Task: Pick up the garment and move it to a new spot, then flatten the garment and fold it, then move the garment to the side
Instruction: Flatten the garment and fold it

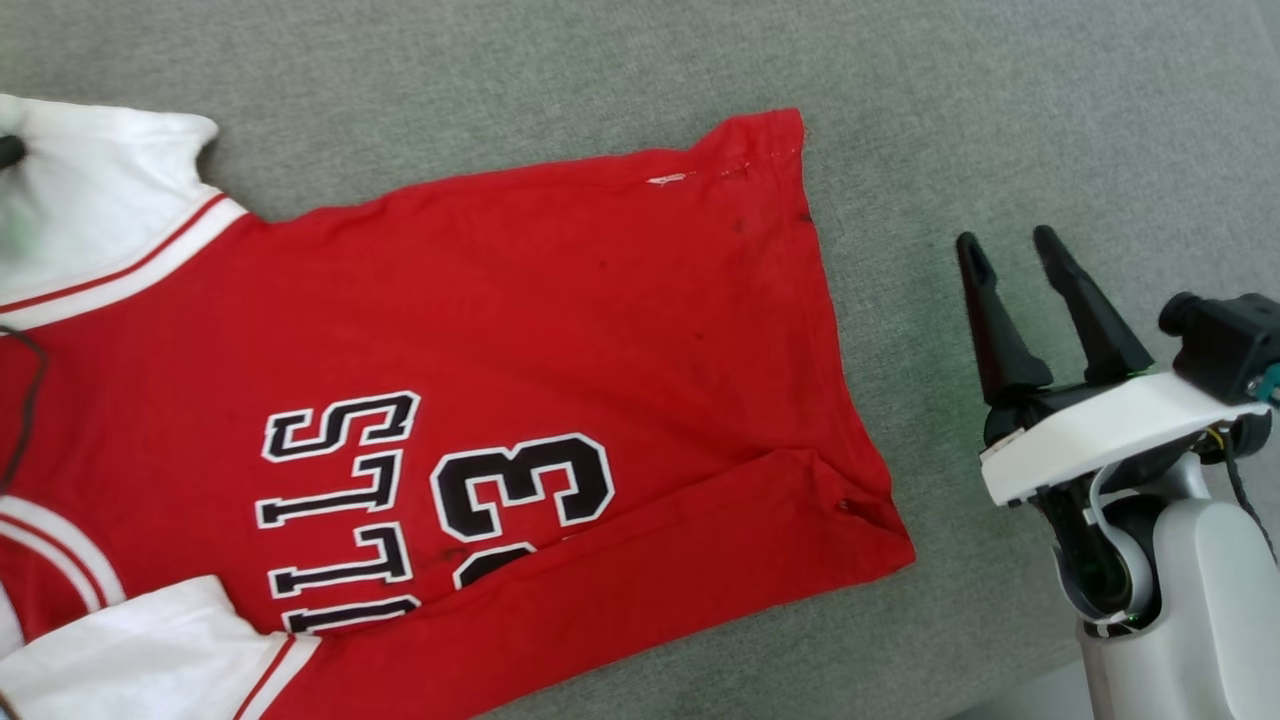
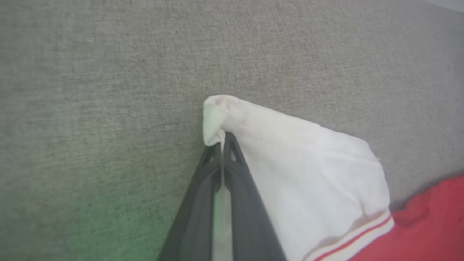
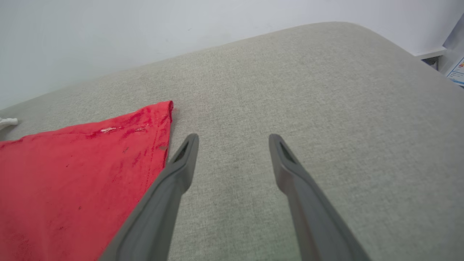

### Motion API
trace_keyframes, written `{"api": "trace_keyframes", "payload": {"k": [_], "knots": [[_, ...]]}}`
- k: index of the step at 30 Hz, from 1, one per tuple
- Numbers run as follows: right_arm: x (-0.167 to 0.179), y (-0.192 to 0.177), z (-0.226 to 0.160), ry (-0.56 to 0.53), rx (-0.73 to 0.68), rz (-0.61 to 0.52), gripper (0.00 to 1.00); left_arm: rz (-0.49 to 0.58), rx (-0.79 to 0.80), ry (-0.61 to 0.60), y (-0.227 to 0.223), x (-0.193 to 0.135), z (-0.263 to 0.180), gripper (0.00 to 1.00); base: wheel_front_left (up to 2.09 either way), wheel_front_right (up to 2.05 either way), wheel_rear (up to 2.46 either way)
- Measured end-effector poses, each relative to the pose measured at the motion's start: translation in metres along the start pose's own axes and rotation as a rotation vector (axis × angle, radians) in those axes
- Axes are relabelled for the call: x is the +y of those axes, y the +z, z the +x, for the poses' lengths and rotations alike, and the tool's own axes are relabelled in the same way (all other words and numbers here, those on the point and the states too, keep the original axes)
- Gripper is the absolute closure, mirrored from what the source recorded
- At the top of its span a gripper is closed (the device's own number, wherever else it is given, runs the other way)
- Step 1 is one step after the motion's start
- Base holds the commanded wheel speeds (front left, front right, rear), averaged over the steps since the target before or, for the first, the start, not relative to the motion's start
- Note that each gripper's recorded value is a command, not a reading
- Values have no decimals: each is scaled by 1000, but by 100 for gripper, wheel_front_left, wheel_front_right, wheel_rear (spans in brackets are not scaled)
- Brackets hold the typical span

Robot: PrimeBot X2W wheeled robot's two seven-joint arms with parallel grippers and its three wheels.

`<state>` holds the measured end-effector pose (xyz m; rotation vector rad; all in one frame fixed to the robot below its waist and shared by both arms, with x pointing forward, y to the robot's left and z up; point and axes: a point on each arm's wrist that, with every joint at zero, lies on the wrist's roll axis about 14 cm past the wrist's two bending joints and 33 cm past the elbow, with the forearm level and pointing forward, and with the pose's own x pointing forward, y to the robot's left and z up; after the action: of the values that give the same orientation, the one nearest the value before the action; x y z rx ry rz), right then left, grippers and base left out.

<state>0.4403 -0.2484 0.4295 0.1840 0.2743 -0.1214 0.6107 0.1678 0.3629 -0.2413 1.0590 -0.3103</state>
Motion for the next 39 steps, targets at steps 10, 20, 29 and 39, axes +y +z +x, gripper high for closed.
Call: {"api": "trace_keyframes", "payload": {"k": [10, 20, 29, 39], "knots": [[29, 5, 20, 109, 105, 58, 0, 39, -154, -6, 17, -12, -37, 100, 0, 0, 0], [59, -18, 66, 219, 394, 27, 0, 158, -346, 25, 43, -10, -92, 100, 0, 0, 0], [82, -51, 95, 264, 657, -72, 0, 174, -371, 33, 32, 0, -94, 100, 0, 0, 0], [85, -45, 93, 267, 740, -149, 100, 158, -393, 22, 23, 1, -100, 100, 0, 0, 0]]}}
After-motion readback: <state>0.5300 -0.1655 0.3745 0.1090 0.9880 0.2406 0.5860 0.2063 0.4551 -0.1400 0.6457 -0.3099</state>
